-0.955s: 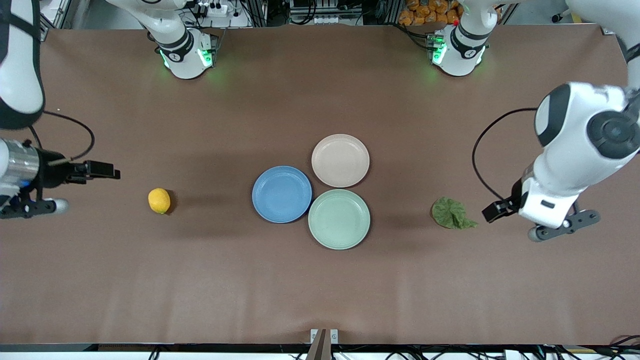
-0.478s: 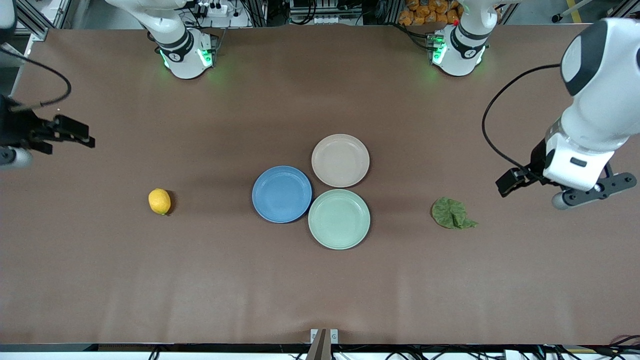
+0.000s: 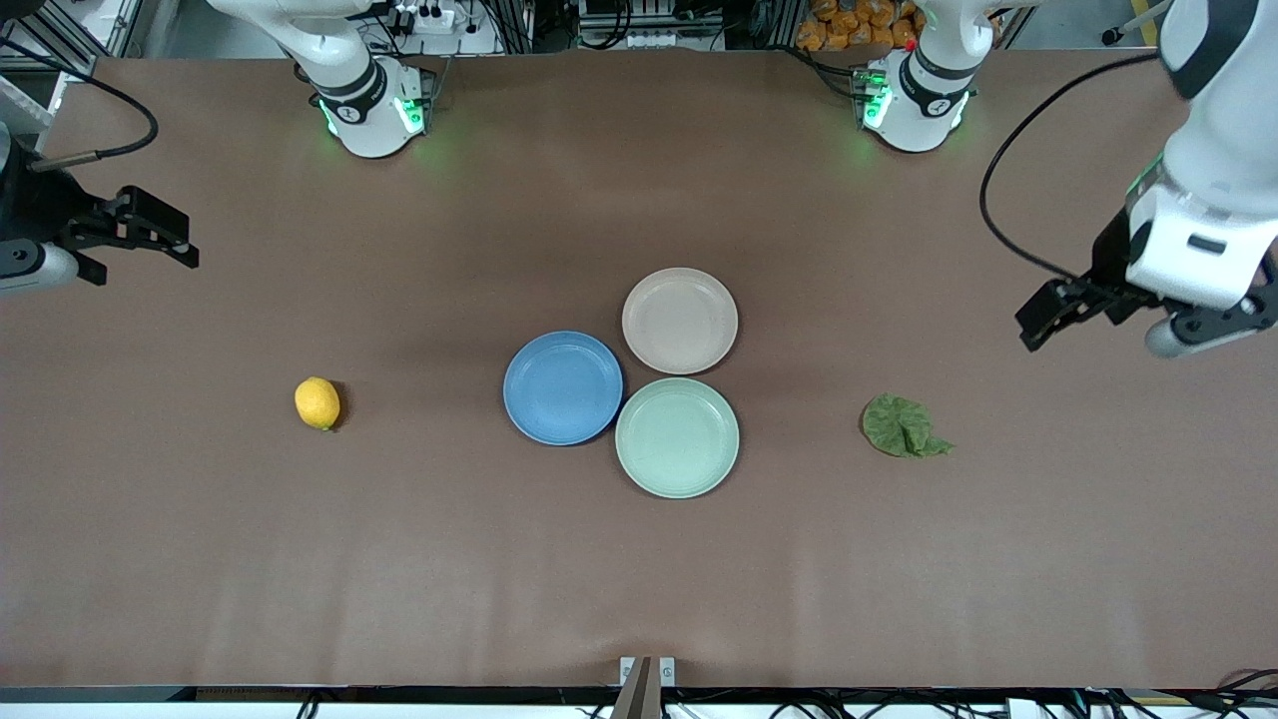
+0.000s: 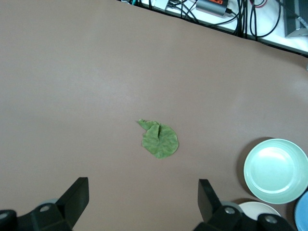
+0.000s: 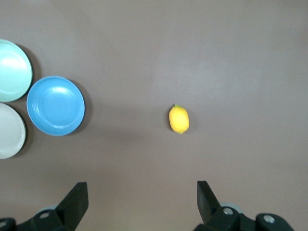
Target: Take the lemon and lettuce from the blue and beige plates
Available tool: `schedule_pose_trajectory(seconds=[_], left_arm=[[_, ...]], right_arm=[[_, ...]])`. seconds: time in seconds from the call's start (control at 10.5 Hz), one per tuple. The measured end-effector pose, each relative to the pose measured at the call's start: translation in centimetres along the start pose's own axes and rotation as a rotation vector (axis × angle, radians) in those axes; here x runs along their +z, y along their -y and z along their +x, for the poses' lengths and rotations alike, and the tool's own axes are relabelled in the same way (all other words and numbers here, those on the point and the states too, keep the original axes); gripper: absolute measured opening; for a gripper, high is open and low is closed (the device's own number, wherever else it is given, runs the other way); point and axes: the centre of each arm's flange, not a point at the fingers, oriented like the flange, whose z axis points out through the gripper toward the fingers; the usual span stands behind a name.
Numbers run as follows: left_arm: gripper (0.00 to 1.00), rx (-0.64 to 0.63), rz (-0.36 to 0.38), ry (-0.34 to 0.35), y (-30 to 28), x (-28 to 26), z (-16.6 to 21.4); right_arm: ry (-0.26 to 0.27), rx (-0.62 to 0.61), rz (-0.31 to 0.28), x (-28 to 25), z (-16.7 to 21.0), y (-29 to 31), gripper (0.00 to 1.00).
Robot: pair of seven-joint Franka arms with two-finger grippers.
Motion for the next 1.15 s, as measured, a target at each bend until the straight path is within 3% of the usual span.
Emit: schedule_pose_trajectory(seconds=[0.19, 1.15], left_arm=[[1.00, -0.012, -0.038, 0.012, 0.1, -1.3, -0.7], [1.00, -0.044, -0.047, -0.016, 2.0, -2.9, -0.2]], right_arm=[[-0.012, 0.001, -0.002, -0.1, 0.1, -0.1, 1.00], [-0.016, 0.025, -0.005, -0.4, -0.1, -0.6, 1.00]])
